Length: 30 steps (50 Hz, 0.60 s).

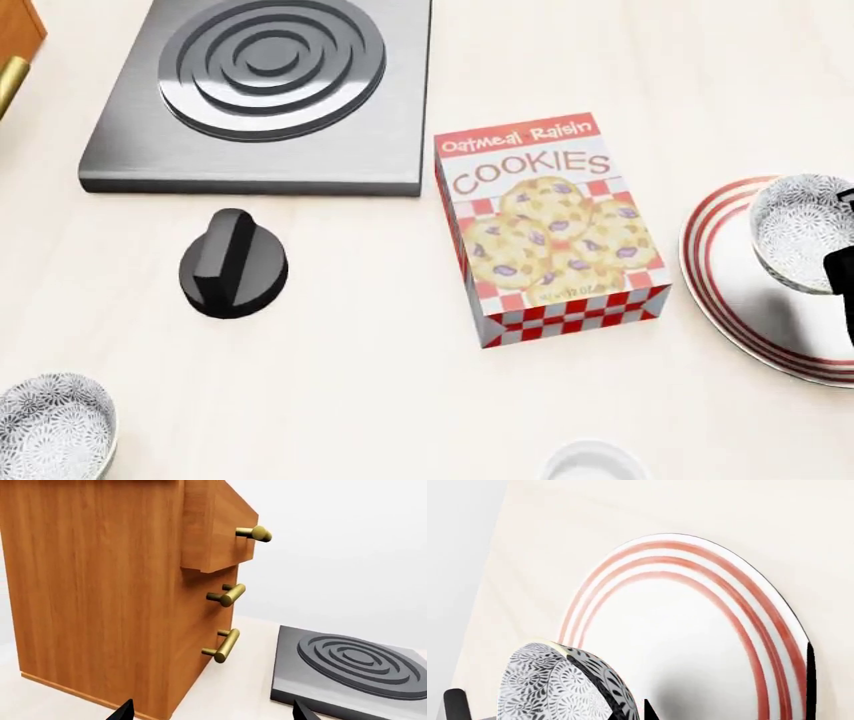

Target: Pick the akita bowl from table center and place it on the plate.

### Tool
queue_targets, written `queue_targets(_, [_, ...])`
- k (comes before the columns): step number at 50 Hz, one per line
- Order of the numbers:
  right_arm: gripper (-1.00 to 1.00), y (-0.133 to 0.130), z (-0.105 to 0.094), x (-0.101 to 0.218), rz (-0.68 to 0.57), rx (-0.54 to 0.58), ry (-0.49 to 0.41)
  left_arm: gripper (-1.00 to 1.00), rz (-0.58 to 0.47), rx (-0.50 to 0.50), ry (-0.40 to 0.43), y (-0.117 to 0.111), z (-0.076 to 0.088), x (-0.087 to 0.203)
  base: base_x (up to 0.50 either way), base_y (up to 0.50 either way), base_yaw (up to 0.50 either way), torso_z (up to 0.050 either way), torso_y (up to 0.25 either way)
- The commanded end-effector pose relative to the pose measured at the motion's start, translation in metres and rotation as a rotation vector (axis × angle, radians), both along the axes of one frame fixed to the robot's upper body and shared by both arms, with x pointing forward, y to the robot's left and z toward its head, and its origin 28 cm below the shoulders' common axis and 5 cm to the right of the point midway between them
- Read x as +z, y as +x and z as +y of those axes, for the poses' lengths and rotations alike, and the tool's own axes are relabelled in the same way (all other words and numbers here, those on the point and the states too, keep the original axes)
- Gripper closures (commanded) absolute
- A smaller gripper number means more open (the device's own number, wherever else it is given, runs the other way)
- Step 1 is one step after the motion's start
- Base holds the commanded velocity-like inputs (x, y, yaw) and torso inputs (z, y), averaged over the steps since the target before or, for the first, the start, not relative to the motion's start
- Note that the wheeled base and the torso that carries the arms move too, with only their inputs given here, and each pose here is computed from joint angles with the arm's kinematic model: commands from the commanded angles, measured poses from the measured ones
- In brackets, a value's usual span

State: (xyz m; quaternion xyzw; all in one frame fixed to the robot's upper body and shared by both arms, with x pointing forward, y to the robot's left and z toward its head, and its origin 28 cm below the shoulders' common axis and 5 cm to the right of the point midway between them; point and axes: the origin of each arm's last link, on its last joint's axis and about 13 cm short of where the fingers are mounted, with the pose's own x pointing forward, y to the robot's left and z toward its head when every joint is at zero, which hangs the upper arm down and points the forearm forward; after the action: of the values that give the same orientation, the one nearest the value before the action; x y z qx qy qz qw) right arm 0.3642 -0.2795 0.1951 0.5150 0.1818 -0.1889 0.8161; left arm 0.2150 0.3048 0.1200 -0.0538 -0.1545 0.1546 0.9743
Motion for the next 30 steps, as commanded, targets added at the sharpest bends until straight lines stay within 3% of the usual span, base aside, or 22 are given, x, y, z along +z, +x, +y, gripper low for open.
queue_targets(1, [1.0,0.005,-0.003,-0.002,-0.044,-0.022,0.016,-1.0,-0.005,-0.001,0.001,-0.001,0.0,0.002,0.0,0.0,0.0,0.0,0.0])
queue_targets(25, [1.0,0.009,0.008,-0.019,-0.018,-0.017,0.023,-1.0,-0.013,0.0,0.0,-0.005,0.001,0.002,0.0,0.0,0.0,0.0,0.0])
queue_targets(29, [1.0,0.009,0.006,-0.019,0.003,-0.031,-0.033,-1.0,-0.012,0.003,0.0,-0.006,0.002,0.002,0.0,0.0,0.0,0.0,0.0])
queue_targets(30, [-1.0,0.01,0.005,-0.019,-0.001,-0.053,-0.051,-1.0,-0.013,0.002,0.0,-0.007,0.001,0.002,0.0,0.0,0.0,0.0,0.0])
